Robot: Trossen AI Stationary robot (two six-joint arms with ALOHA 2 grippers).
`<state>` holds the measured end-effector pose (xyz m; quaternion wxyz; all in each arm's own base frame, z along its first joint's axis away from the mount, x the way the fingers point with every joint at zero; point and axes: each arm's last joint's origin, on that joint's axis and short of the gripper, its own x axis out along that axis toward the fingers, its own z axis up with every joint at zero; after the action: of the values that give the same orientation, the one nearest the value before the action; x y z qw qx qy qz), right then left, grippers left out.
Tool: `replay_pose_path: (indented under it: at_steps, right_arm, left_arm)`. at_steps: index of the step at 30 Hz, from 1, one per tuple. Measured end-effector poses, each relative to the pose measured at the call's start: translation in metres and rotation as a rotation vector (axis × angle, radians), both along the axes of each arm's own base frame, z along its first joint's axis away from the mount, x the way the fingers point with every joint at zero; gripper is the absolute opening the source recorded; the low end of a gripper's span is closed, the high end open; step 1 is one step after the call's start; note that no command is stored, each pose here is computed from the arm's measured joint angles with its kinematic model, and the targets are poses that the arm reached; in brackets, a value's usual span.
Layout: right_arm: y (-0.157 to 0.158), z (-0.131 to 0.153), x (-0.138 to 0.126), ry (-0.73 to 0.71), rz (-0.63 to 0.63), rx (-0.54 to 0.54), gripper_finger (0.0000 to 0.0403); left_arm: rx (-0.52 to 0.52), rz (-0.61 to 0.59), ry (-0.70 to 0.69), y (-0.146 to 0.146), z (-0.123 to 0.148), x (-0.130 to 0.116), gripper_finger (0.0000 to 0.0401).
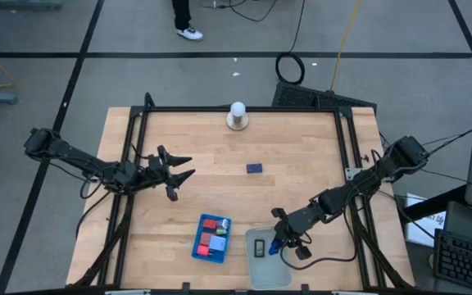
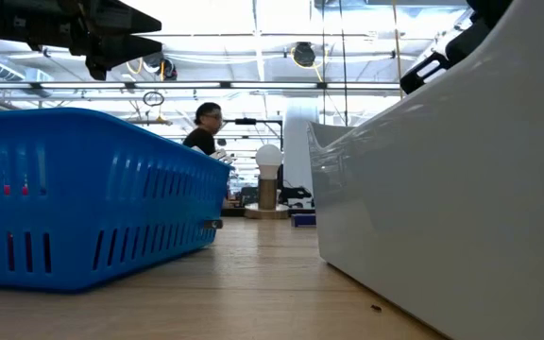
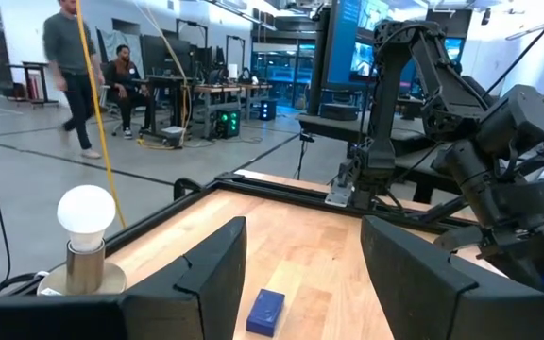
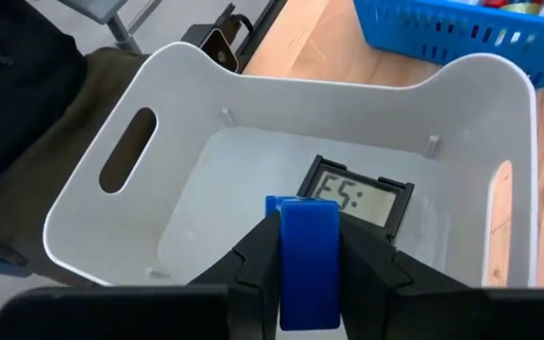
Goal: Pick & Place Office items
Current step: Put the top blue digital timer into the gray bin, then put the blue digital timer into the gray bin
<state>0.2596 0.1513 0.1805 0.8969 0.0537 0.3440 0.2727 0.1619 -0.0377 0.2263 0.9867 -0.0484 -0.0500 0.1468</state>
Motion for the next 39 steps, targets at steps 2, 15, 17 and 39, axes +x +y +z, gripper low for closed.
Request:
replay_pose_path:
  at_steps: [2,15,17,39]
  right_arm:
    - [0.0002,0.0006,0.0003,-0.006,0.000,0.003,0.0081]
    - [0.0002,0.0007,0.0003,-0.006,0.001,0.004,0.0065]
    - [0.0002,0.0006,0.0003,-0.006,0.001,0.004,0.0072]
    - [0.0014,0.0040,0.0023,-0.041,-0.003,0.030,0.0163]
  left_arm:
    - [-0.003,0.000,-0.001,0.0000,0.0000,0.0000,0.0212]
    - [-0.007,-0.001,-0.002,0.0000,0.0001,0.0000,0.0212]
    - [-0.007,-0.001,-0.003,0.0000,0.0001,0.0000,0.0212]
    - [-0.037,-0.004,-0.012,0.0000,0.0002,0.0000,0.0212]
